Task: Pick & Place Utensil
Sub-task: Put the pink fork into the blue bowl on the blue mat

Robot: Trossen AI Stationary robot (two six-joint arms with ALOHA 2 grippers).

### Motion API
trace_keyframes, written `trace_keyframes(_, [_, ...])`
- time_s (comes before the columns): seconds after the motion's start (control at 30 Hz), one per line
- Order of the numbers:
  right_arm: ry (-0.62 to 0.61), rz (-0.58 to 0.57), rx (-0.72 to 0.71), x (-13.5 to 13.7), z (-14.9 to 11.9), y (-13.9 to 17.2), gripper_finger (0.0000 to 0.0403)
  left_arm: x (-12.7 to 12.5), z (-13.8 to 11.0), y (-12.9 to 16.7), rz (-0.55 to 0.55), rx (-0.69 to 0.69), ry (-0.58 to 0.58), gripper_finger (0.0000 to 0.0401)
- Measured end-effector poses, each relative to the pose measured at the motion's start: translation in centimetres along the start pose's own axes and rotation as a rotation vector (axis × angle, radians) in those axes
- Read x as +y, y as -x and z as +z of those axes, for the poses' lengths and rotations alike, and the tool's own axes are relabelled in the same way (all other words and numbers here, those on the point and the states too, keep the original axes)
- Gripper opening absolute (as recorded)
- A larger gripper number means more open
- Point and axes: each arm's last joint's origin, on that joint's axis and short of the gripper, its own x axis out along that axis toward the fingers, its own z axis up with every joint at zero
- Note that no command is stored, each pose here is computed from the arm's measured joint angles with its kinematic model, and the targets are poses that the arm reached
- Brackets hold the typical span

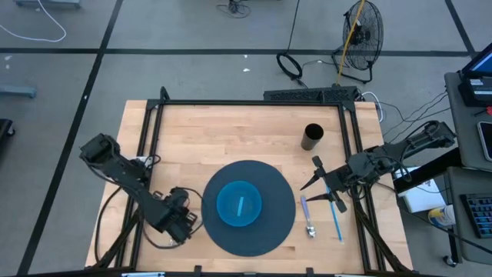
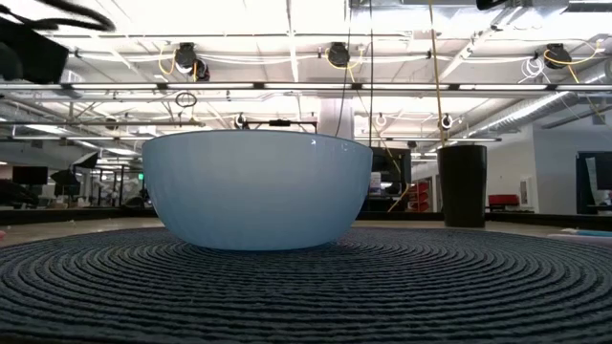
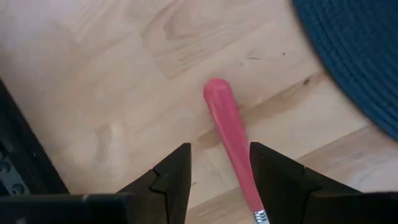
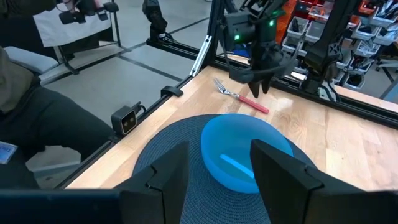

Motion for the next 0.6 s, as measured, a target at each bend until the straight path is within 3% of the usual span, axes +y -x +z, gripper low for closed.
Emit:
trace_keyframes(0.3, [0.007,0.0,-0.002,0.0,0.0,0.0,0.0165,3.7,0.1,-1.3,-0.316,0.004,0.087,0.017])
trace_keyframes(0.6, [0.008,-0.002,0.0,0.0,0.0,0.0,0.0165,4.3,0.3,-2.2,-0.323,0.043,0.132,0.017])
